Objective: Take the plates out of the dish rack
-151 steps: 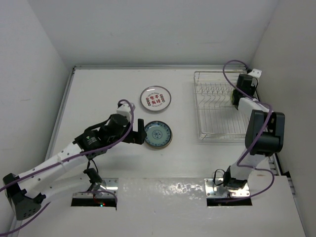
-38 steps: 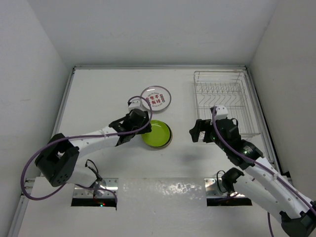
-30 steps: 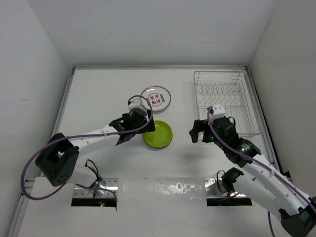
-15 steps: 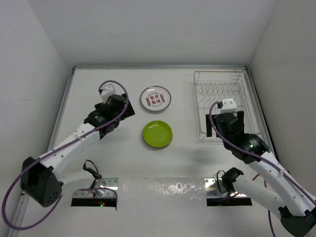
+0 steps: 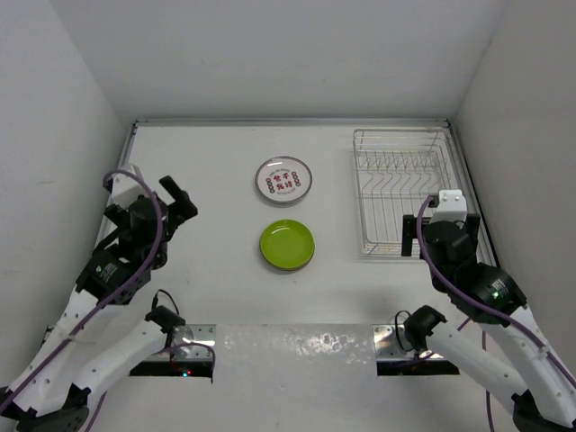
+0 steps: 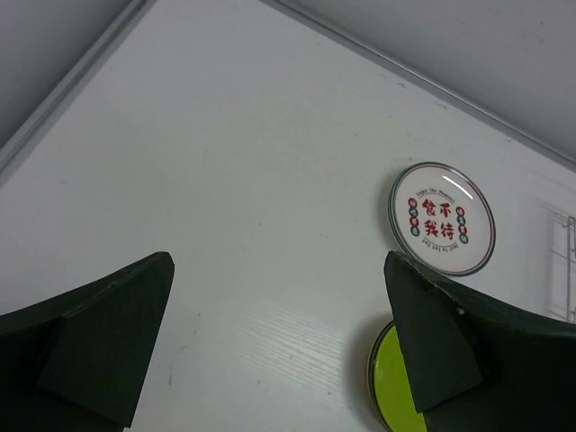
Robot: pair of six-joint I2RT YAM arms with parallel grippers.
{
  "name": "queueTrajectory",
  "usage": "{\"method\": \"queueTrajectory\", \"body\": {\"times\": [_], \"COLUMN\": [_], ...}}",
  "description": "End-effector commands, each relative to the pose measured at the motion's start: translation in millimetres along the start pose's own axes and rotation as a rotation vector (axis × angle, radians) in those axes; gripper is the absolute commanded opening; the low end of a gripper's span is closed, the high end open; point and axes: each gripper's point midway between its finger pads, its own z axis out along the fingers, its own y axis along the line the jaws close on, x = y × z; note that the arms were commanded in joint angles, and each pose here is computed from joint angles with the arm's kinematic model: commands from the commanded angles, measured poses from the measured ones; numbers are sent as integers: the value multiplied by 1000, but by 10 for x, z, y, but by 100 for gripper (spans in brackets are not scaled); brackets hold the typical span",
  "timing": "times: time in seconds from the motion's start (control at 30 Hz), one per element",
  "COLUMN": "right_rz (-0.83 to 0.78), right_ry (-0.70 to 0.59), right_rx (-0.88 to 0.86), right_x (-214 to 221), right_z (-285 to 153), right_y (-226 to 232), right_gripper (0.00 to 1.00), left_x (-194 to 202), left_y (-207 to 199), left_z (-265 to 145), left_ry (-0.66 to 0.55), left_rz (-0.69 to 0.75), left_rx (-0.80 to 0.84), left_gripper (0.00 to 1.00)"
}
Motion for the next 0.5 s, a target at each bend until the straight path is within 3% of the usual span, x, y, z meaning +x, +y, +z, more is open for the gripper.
{"method": "queueTrajectory", "body": {"times": [0.0,0.2,0.47], "right_rz": [9,23,33], "right_ry": [-13,15,26], "right_rx": [-19,-82,-125], "right_x": [-26,172,277], "right_z": [-23,68,95], "right_y": [14,205,305], "right_gripper": [99,99,99], "left_x": [148,246,291], "left_y": [236,120,95], "left_z": [1,-18,-18], "left_ry": [-11,-5,10], "left_rz": [57,40,48], "left_rx": [-52,54,72], "left_gripper": [100,100,100]}}
